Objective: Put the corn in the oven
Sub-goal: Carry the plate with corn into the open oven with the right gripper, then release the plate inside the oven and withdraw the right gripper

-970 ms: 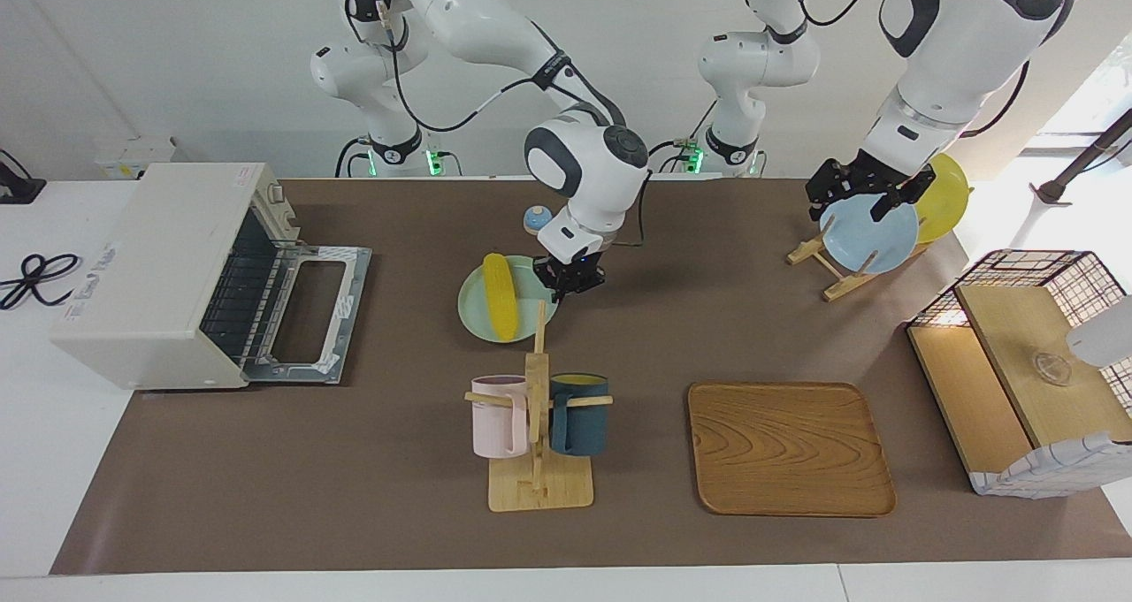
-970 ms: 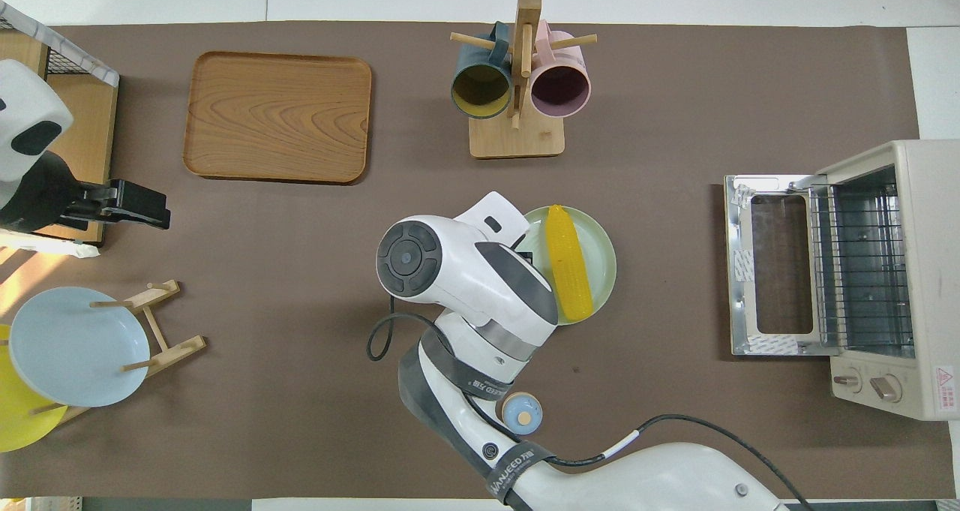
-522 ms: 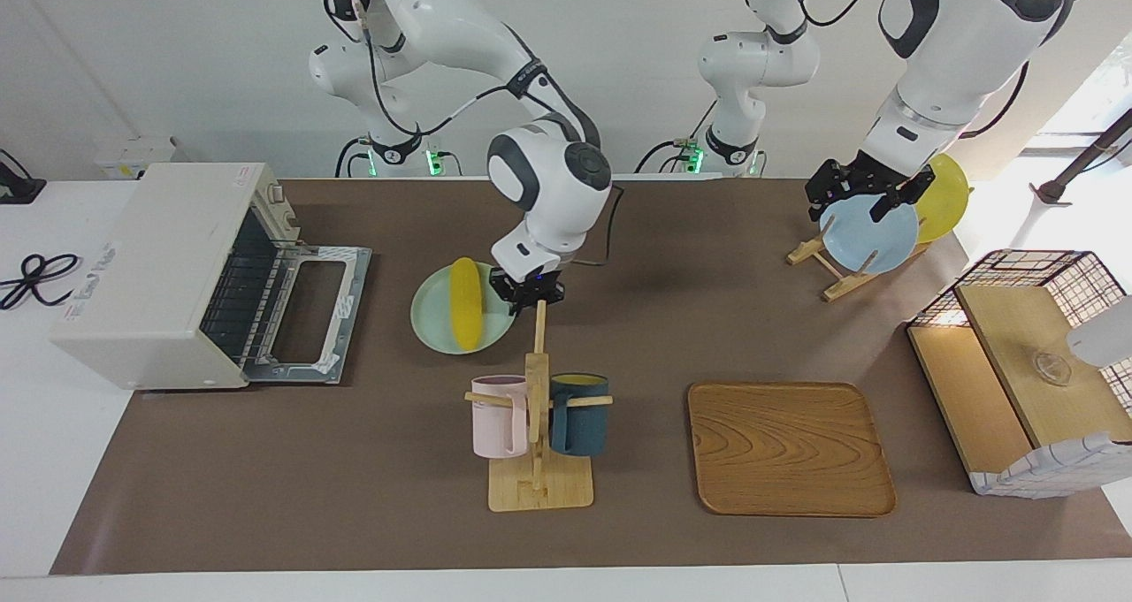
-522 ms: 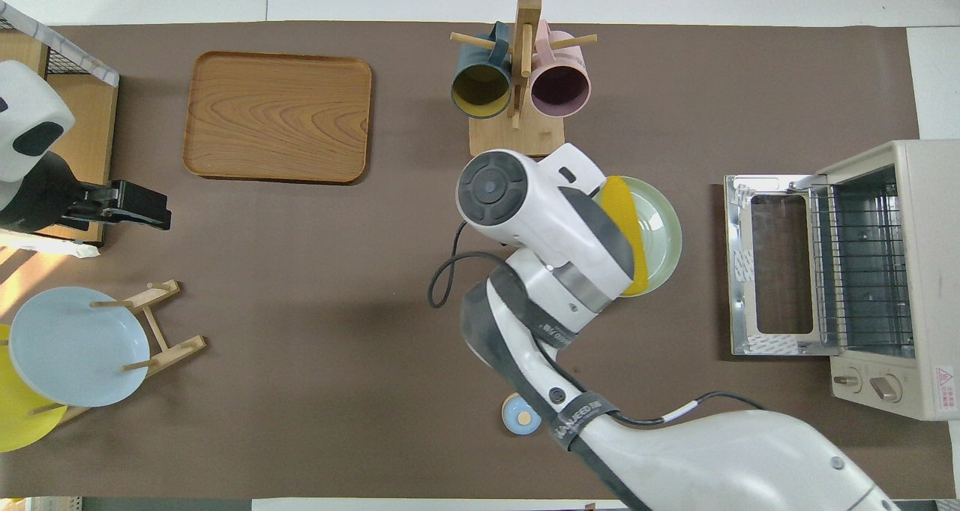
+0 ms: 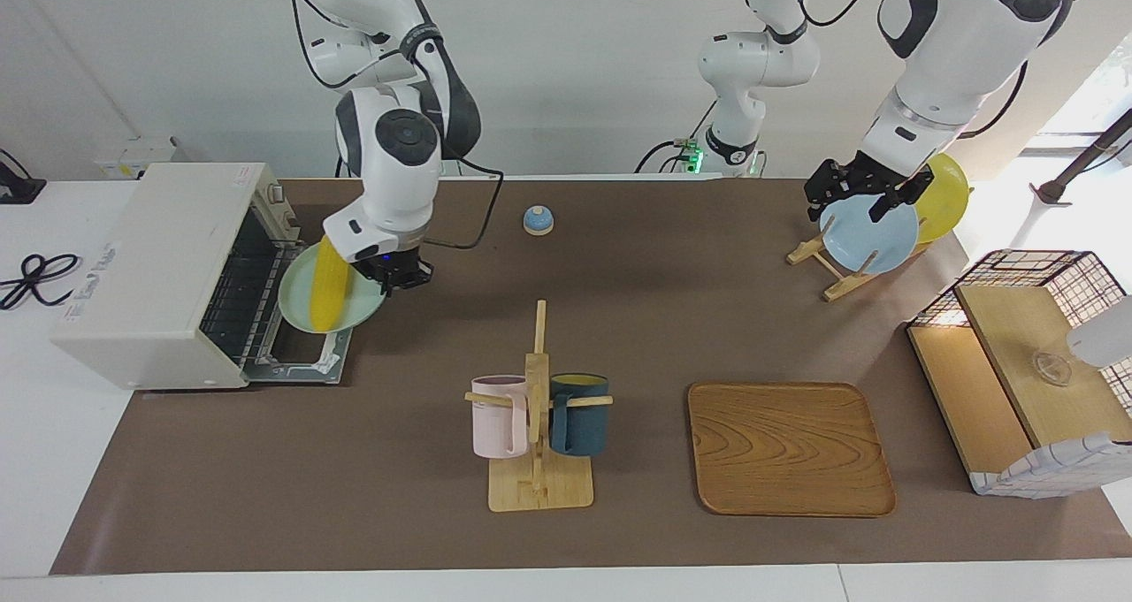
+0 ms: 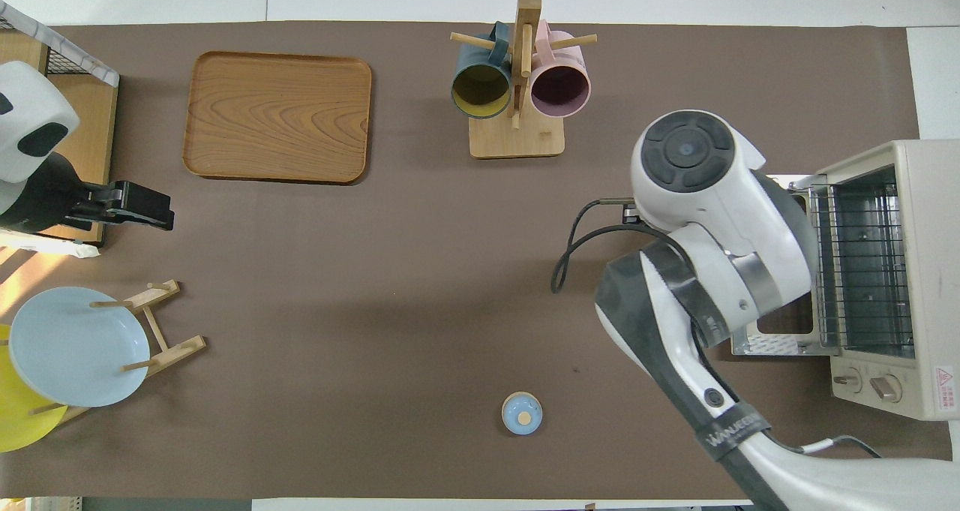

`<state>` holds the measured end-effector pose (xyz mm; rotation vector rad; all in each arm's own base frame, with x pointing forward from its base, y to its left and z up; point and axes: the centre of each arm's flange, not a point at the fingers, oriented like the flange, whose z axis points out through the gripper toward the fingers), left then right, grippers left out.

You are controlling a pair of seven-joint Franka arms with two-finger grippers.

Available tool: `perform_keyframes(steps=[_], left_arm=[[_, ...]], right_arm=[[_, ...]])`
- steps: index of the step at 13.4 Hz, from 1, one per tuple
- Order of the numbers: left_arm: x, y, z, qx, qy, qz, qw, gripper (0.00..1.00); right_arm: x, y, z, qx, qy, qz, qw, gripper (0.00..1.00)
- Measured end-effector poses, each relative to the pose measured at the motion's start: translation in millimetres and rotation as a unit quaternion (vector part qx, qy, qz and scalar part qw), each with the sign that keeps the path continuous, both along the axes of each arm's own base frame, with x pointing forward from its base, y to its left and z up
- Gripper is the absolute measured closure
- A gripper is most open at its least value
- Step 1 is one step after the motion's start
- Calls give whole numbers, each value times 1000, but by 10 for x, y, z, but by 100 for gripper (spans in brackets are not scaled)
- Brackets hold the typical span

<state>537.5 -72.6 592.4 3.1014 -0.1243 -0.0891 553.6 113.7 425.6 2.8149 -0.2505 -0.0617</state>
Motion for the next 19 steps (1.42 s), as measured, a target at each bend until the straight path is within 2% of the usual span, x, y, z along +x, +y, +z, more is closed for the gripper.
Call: perform_keyframes(steps=[3,7,13,18,19], left_arm=[[2,14,0,0,0,1,1000,0],[3,19,0,0,0,2,1000,0],[3,25,0,0,0,2,1000,0],[4,29,0,0,0,3,1000,0],[4,29,0,0,0,3,1000,0]], right_arm=[[5,-568,-97,4,17,-10,1000,97],[-89,-1173,-406,21,20,-8,1000,97],[-253,-1555,-419,45,33,-13,998,97],[-309,-1578,-497,52,26,-13,998,97],[-327,-1581,-525,54,27,-13,998,91]])
